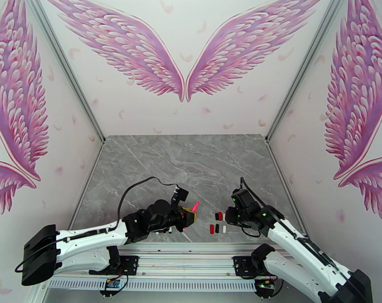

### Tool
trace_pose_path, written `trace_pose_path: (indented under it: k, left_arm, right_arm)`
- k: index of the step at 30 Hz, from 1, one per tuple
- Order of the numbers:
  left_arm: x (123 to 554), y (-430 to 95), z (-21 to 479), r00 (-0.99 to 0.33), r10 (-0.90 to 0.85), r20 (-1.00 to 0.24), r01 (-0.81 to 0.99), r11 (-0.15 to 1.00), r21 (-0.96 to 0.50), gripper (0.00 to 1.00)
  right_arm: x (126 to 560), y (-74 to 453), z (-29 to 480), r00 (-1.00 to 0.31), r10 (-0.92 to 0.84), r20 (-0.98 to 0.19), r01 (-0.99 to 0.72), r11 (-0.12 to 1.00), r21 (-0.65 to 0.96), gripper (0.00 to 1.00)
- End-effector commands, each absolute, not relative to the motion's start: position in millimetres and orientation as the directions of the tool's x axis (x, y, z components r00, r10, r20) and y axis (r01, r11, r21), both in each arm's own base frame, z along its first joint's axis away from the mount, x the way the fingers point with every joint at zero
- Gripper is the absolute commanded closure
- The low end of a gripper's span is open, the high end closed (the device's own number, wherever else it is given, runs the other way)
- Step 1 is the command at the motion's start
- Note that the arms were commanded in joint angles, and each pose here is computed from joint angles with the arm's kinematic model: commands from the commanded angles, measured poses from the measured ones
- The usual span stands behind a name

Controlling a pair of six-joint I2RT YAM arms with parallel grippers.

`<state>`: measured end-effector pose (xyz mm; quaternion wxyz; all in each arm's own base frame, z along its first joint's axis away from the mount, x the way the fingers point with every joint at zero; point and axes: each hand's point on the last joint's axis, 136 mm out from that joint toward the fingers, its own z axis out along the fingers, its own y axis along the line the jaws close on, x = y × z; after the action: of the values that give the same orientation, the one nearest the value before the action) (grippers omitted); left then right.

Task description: Open the pen caps

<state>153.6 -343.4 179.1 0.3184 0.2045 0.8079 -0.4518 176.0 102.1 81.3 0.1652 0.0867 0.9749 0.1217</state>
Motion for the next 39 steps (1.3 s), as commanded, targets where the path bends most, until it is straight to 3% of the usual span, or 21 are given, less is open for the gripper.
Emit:
trace_pose_path:
  k: [1,20,39]
  left_arm:
    - [152.3,-339.8,170.2,-0.722,0.067,-0.688,0.613,0.523,-0.592,0.95]
    - [151.8,-340.2,163.5,-0.735,0.077,-0.674,0.602,0.533,-0.595,0.95]
    - [150.5,-340.2,156.9,-0.743,0.088,-0.664,0.596,0.537,-0.596,0.95]
  right_arm:
    - [169.2,93.4,66.9,-0.936,0.228,-0.268,0.177,0.963,0.201,0.83]
    - [165.7,98.8,38.1,-0.971,0.16,-0.177,0.145,0.985,0.097,0.84]
    - [168.1,123.9,30.4,-0.982,0.133,-0.134,0.108,0.978,0.181,0.85]
